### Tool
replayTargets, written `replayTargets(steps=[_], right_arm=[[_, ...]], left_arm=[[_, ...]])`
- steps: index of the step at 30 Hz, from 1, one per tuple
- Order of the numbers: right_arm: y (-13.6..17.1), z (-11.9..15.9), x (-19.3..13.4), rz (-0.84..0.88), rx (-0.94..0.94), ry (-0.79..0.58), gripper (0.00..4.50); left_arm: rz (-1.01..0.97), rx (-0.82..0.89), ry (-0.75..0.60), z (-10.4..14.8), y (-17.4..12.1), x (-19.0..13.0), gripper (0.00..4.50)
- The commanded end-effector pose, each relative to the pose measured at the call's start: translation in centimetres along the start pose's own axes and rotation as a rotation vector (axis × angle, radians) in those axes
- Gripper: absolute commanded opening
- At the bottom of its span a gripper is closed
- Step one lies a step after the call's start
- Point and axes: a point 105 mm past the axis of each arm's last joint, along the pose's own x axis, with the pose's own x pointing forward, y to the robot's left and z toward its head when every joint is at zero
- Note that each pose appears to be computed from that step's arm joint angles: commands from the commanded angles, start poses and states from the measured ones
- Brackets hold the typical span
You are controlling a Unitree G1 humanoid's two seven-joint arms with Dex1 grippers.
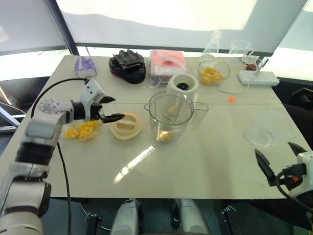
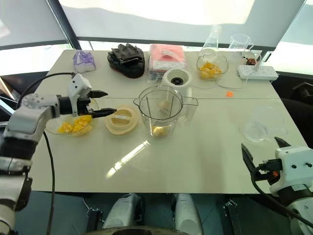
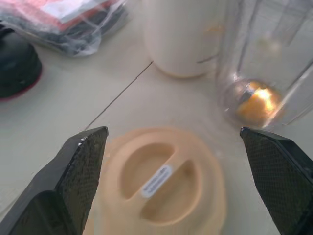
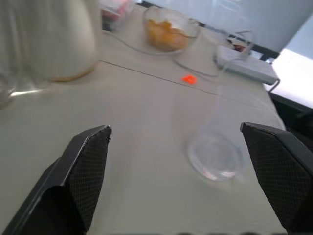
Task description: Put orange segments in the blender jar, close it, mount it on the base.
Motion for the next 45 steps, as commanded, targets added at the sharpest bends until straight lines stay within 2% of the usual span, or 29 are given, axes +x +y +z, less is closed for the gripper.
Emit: replayTargets(steps=[1,6,11,16,18,20,31,34,39,41,45], right_arm=[[1.9,1.5,-0.4,0.104,0.021,-0.018,4.47],[3.4,2.4,0.4,0.19,0.049,-0.041,4.47],[6.2,3.3,0.7,0.361,0.13,-0.056,4.47],[7.4,3.3,0.7,0.416,0.169,-0.022,4.47],[8.3,4.0,0.8,0.458,0.219,-0.048,4.47],[9.0,4.5,1.0,0.485,0.249,-0.069,4.47],[9.9,4.8,2.1,0.461,0.206,-0.074,4.47],[9.7,4.9,2.3,0.436,0.201,-0.083,4.5],[9.3,4.8,2.5,0.401,0.182,-0.086,4.5],[9.1,4.7,2.5,0.394,0.176,-0.085,4.5],[9.0,4.6,2.7,0.384,0.17,-0.084,4.5]], left_arm=[[-0.056,0.163,0.069,0.1,1.0,1.3,4.5],[-0.166,0.351,0.197,-0.1,1.0,3.8,4.5],[-0.27,0.47,0.328,-0.8,0.2,5.0,4.5],[-0.306,0.489,0.418,-1.6,-0.1,5.5,4.5],[-0.308,0.491,0.458,-2.2,-0.2,5.7,4.5],[-0.32,0.423,0.472,-2.5,-0.6,6.1,4.5],[-0.334,0.379,0.567,-4.0,-2.2,8.3,4.5],[-0.349,0.372,0.602,-4.7,-2.6,8.3,3.61],[-0.351,0.363,0.616,-5.3,-2.8,8.4,1.11],[-0.339,0.361,0.613,-5.3,-2.8,8.5,0.23],[-0.331,0.366,0.578,-4.6,-2.5,8.5,0.23]])
